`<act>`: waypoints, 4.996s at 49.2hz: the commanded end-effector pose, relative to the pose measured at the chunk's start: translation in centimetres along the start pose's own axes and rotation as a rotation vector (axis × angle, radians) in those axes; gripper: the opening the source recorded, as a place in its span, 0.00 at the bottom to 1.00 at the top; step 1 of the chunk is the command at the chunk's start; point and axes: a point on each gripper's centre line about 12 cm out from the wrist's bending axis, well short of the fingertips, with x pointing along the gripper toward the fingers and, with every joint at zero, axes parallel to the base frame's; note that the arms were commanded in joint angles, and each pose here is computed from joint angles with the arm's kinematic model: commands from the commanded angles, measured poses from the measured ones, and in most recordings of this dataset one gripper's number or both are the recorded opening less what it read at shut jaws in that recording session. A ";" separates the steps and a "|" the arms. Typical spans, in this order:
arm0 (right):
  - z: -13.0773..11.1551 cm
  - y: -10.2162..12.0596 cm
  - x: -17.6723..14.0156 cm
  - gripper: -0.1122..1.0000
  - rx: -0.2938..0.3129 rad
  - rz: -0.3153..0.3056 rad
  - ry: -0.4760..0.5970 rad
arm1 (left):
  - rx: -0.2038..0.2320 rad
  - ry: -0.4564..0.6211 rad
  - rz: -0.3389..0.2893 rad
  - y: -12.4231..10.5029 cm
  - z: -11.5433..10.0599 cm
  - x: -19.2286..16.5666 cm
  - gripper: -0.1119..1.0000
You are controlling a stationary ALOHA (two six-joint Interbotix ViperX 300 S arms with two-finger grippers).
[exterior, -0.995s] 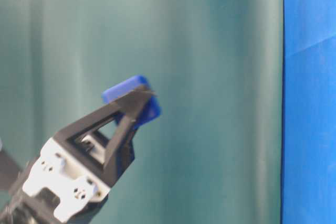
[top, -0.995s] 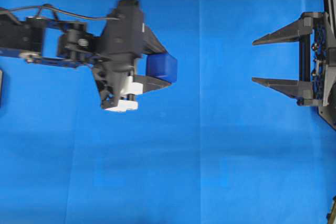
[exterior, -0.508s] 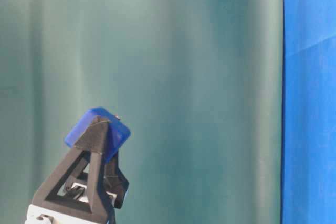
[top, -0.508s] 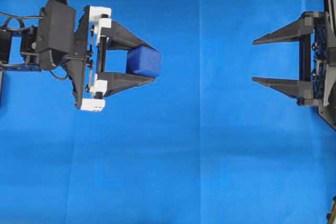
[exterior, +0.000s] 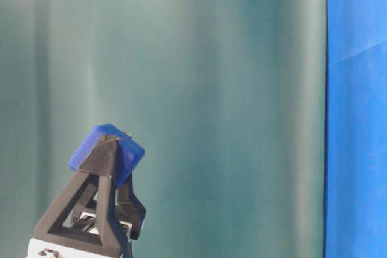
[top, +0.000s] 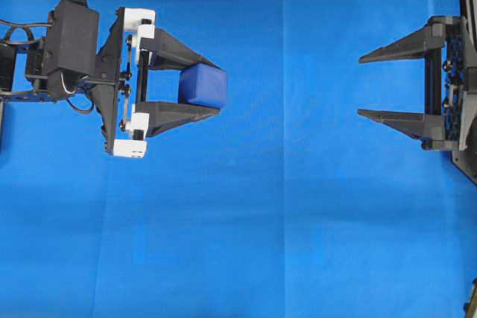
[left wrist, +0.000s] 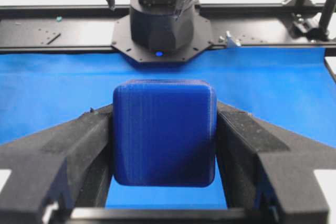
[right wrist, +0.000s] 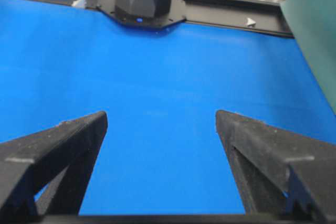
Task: Handover the blue block to the right arm after grasping it with the left arm, then place it in the designated position.
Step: 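Raise the right gripper and swing it toward the held cube, then close the right gripper on the cube above the left gripper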
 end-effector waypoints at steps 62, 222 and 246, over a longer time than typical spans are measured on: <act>4.2 1.2 0.7 0.95 -1.192 0.044 -0.120 | -0.007 -0.038 0.000 0.0 1.1 -0.4 0.53; 7.0 2.4 18.9 0.95 -1.345 0.130 -0.161 | -0.010 -0.032 0.000 0.0 1.0 -0.4 0.53; 6.4 1.7 19.1 0.58 -1.350 0.139 -0.051 | -0.015 -0.032 -0.002 -0.1 1.0 -0.4 0.53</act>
